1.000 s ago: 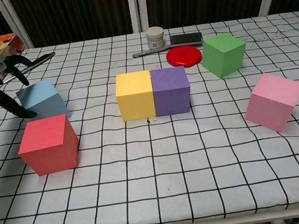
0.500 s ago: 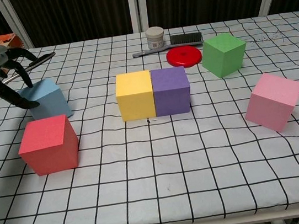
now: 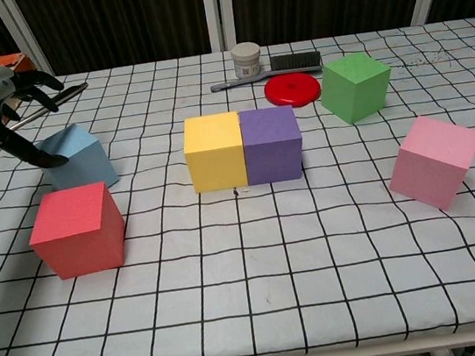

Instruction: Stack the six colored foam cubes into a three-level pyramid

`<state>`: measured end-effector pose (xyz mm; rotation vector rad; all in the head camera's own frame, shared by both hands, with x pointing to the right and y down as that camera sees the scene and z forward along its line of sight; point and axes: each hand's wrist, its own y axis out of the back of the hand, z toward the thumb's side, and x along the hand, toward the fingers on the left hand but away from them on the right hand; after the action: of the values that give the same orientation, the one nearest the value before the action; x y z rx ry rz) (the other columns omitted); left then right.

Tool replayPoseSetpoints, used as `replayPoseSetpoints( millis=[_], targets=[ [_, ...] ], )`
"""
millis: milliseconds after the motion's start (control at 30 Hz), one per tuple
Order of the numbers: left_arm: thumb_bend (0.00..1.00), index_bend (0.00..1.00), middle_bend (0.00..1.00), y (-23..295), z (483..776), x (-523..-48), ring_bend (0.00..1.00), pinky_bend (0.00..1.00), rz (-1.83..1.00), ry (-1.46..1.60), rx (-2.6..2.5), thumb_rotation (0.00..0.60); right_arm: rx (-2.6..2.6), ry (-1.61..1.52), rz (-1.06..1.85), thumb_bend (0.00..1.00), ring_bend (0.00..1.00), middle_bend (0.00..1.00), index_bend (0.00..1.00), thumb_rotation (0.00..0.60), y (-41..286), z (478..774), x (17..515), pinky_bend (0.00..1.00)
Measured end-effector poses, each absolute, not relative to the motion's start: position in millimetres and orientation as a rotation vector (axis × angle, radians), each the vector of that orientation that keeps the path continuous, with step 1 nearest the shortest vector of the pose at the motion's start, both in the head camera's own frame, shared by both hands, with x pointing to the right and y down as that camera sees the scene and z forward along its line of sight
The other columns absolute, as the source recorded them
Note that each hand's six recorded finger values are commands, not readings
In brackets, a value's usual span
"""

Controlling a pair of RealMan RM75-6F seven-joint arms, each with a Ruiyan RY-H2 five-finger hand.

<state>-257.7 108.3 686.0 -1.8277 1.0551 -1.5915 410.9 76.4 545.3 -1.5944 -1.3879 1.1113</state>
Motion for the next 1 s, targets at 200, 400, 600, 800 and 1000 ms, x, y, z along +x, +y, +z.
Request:
replayPoseSetpoints(
  millis=[200, 400, 600, 800, 1000],
  targets=[
    [0.07, 0.10, 0.18, 111.7, 689.6, -262.3, 0.08, 0.20, -1.641, 1.028, -1.816, 0.600, -1.601, -1.383, 1.109, 0.03, 0.00, 0.14, 0.00, 0.600, 77.2, 546.7, 408.8, 0.00],
    [0.02, 0.10, 0.20, 115.1, 687.9, -262.7, 0.08, 0.21, -1.656, 1.021, -1.839, 0.600, -1.603, -1.378, 1.116, 0.04, 0.00, 0.14, 0.00, 0.600, 77.5, 548.4, 408.8, 0.00],
    [0.02, 0.10, 0.24, 113.0, 694.0, -269.7, 0.09, 0.21, -1.699, 1.015, -1.792, 0.600, -1.612, -1.369, 1.120, 0.05, 0.00, 0.14, 0.00, 0.600, 78.4, 551.0, 408.1, 0.00],
    [0.02, 0.10, 0.31, 112.5, 703.3, -274.0, 0.11, 0.23, -1.746, 1.016, -1.780, 0.600, -1.606, -1.370, 1.125, 0.06, 0.00, 0.14, 0.00, 0.600, 78.0, 551.6, 411.0, 0.00],
    [0.10, 0.10, 0.38, 109.3, 698.7, -271.6, 0.14, 0.24, -1.714, 1.041, -1.777, 0.600, -1.604, -1.382, 1.118, 0.06, 0.00, 0.14, 0.00, 0.600, 78.5, 551.0, 414.0, 0.00]
  ],
)
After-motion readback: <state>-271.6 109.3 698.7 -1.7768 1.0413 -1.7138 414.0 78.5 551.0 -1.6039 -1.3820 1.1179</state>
